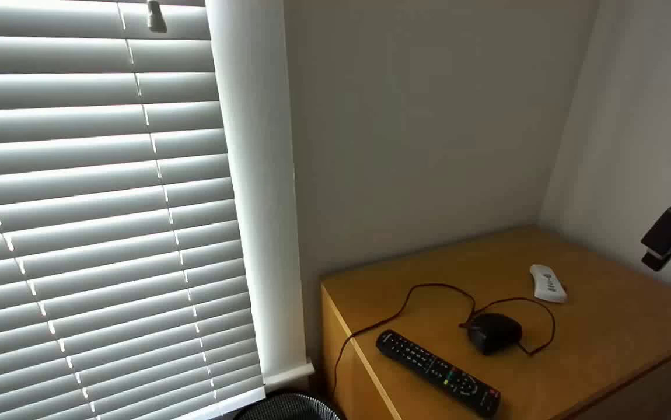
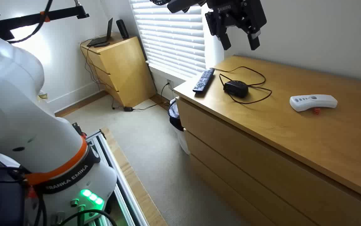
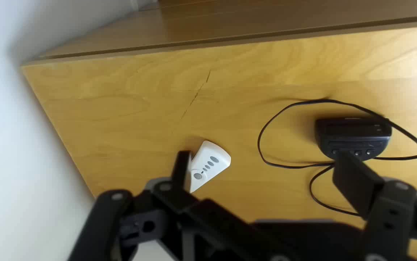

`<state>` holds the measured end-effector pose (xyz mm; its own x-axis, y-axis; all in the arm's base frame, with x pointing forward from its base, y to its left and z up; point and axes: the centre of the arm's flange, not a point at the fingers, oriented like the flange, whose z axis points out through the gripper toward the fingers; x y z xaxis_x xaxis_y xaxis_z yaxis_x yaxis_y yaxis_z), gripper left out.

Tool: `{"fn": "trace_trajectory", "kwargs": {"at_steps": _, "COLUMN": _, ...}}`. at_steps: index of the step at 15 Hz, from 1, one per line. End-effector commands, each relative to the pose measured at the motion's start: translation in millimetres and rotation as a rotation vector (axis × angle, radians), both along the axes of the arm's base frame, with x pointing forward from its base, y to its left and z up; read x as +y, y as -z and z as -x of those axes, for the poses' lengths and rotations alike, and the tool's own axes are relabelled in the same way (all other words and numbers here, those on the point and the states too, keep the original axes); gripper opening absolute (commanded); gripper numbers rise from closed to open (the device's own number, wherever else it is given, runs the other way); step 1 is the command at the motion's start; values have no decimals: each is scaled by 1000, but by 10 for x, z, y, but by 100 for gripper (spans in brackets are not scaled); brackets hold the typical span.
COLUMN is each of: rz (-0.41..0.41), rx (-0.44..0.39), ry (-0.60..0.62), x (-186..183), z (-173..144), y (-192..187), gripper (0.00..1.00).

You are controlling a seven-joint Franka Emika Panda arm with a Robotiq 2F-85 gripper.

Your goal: Open the top drawer

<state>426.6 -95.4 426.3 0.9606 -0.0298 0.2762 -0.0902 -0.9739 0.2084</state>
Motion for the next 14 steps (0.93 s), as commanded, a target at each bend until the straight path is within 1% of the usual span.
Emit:
{"fn": "trace_trajectory", "kwargs": {"at_steps": 1, "rz": 0, "rx": 0, "ry": 0, "x": 0, "z": 0, "y": 0, "gripper": 100}}
{"fn": "trace_trajectory", "kwargs": {"at_steps": 9, "rz": 0, "rx": 0, "ry": 0, "x": 0, "z": 0, "y": 0, "gripper": 100}}
{"fn": "trace_trajectory", "kwargs": {"at_steps": 10, "rz": -15, "rx": 19, "ry": 7, "x": -12, "z": -23, "y": 26, "gripper": 100}}
{"fn": "trace_trajectory", "kwargs": {"at_steps": 11, "rz": -63, "rx": 50, "ry": 42, "x": -51, "z": -62, "y": 58, "gripper": 100}}
{"fn": "trace_trajectory", "kwargs": {"at_steps": 12, "rz": -107, "rx": 96, "ry": 71, "x": -129, "z": -85, "y": 122, "gripper": 100}}
{"fn": "trace_trajectory", "kwargs": {"at_steps": 14, "rz": -157, "rx": 145, "ry": 164, "x": -381, "z": -74, "y": 298, "gripper": 100}}
